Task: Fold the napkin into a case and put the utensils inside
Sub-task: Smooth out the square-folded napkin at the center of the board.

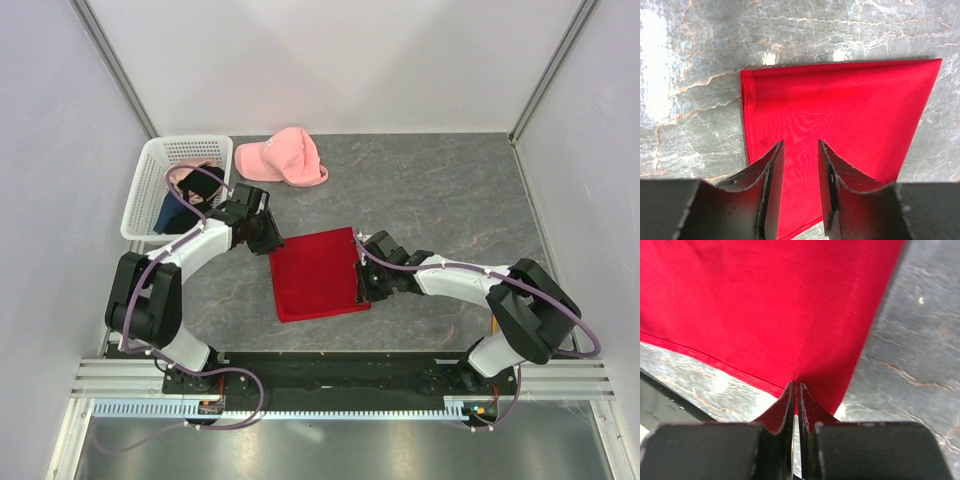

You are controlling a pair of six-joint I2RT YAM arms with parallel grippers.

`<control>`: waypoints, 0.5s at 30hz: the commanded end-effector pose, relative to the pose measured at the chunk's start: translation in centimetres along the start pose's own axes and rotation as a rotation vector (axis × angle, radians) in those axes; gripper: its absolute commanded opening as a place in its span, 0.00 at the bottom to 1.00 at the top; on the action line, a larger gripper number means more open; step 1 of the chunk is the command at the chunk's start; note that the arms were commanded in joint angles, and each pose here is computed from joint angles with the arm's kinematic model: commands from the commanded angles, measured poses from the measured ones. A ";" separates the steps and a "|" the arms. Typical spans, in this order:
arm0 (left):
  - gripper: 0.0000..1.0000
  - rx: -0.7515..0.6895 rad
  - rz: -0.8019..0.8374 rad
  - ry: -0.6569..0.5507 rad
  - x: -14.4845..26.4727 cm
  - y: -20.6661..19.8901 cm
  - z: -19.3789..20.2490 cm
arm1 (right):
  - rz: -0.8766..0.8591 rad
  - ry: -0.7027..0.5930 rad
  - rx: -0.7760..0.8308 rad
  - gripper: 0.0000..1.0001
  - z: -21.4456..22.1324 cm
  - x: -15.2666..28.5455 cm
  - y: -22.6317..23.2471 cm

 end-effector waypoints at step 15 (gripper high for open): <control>0.33 0.012 -0.057 -0.043 -1.8 0.5 -3.8 | 0.064 -0.088 -0.024 0.07 -0.3 0.4 -1.8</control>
Point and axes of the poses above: each gripper's point midway between its finger pads, its own x axis back along the fingers, its own y axis along the line the jaws close on, z = x × y, the point moved 2 cm from there along x, back along the fingers, and after that the axes turned 14 degrees about x, right-handed, at the moved point
